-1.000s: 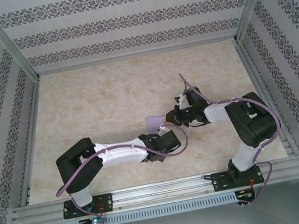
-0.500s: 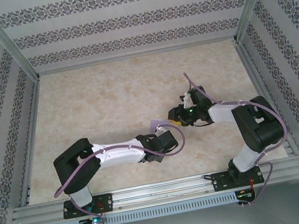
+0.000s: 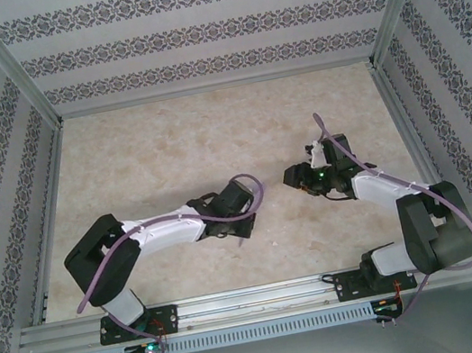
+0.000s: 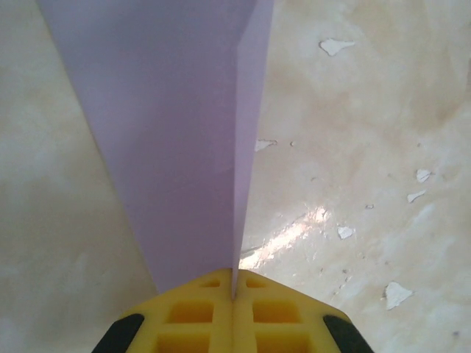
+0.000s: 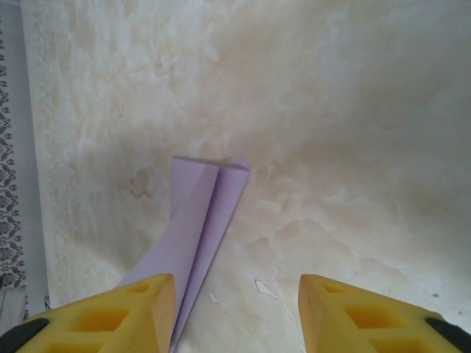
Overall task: Fold a paper plane with a square sheet of paper (fold left side to right side)
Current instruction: Fold the wing for the fifth time at the center of the table.
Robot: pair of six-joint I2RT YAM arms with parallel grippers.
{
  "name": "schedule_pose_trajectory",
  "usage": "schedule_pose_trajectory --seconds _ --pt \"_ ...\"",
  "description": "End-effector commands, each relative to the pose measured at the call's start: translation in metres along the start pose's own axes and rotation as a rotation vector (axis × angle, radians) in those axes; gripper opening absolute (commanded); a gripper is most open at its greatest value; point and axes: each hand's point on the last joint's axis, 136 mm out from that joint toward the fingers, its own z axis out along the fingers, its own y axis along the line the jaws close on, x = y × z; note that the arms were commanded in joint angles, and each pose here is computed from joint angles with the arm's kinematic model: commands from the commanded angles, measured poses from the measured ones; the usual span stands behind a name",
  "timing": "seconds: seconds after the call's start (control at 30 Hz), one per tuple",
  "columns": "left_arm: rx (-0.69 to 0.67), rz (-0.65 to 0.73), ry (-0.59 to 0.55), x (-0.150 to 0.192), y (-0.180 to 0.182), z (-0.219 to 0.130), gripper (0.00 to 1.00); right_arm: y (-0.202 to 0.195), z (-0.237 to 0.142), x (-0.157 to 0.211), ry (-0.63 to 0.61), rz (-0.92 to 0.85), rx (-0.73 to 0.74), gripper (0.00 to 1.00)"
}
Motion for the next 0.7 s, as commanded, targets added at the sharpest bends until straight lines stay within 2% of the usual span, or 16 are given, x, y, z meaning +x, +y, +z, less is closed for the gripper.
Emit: schedule_pose_trajectory --seconds 0.0,0.23,0.67 --pt "0.193 -0.112 0.006 -0.007 -0.022 -0.002 0.0 0.003 -0.002 0.008 0.016 -0.046 -0.029 0.47" --pt "0.26 -0.162 0.031 -0.009 -0.026 0.004 0.0 0.006 0.003 0.017 0.045 -0.072 -0.056 0.47" --pt "0.422 -0.335 -0.024 -0.02 -0.027 0.009 0.0 0.015 0.016 0.031 0.034 -0.078 -0.061 0.46"
